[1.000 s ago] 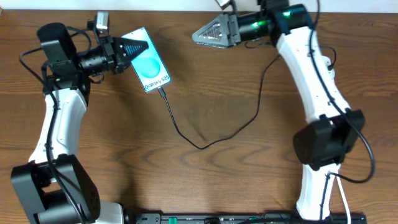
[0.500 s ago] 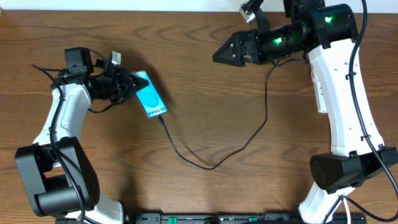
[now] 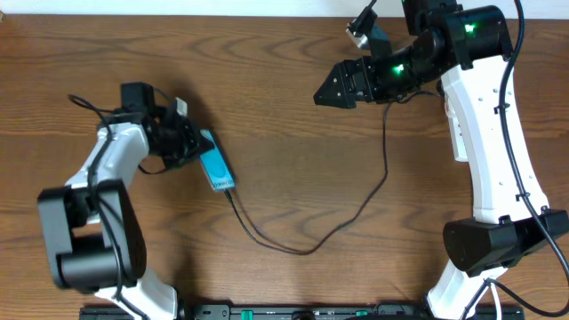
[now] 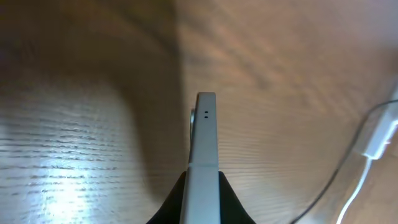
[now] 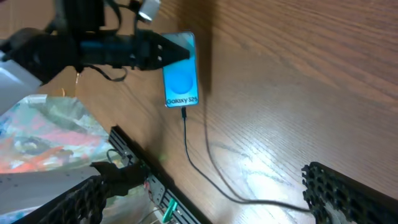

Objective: Plug charger to phone and switch on socket
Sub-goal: 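Lower the phone flat onto the table with the left gripper and release, then move the right gripper to the white power strip beside the charger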

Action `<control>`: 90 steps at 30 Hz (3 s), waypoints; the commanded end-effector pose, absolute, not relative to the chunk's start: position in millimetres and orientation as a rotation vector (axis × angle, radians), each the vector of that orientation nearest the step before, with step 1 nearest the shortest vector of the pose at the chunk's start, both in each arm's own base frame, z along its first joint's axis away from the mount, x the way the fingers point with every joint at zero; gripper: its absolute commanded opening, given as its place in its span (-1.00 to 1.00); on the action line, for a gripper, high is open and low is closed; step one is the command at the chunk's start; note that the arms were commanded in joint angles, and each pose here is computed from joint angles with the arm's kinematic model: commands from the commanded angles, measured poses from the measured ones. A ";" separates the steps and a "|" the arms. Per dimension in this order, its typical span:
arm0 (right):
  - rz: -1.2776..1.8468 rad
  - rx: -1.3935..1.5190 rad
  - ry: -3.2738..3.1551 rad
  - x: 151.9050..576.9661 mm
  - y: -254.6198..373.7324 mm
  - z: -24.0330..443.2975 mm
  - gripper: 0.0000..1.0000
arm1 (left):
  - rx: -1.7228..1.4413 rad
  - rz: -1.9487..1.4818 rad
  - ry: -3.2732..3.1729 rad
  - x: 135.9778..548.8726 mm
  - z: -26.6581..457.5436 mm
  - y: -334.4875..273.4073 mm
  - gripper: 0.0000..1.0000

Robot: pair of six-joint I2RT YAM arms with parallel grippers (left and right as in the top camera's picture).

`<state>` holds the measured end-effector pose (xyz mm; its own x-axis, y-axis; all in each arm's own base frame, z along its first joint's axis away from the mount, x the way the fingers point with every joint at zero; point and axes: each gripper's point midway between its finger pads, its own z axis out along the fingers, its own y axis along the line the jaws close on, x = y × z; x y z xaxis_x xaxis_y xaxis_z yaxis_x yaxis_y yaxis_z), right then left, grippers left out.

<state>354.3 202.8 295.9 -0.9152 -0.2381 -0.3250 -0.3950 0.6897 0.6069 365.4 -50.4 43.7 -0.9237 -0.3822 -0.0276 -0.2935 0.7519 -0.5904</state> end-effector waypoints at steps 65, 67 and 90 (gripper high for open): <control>0.980 -0.554 2.662 351.1 199.2 300.4 0.99 | -0.734 -0.622 3.053 321.2 -5.2 -29.1 0.54; 0.927 -0.545 2.679 353.3 194.2 296.5 0.99 | -0.704 -0.622 3.001 328.1 12.1 -28.3 0.64; 0.345 0.743 2.532 414.9 -114.2 285.0 0.99 | -0.418 -0.568 2.340 285.7 250.8 -28.9 0.84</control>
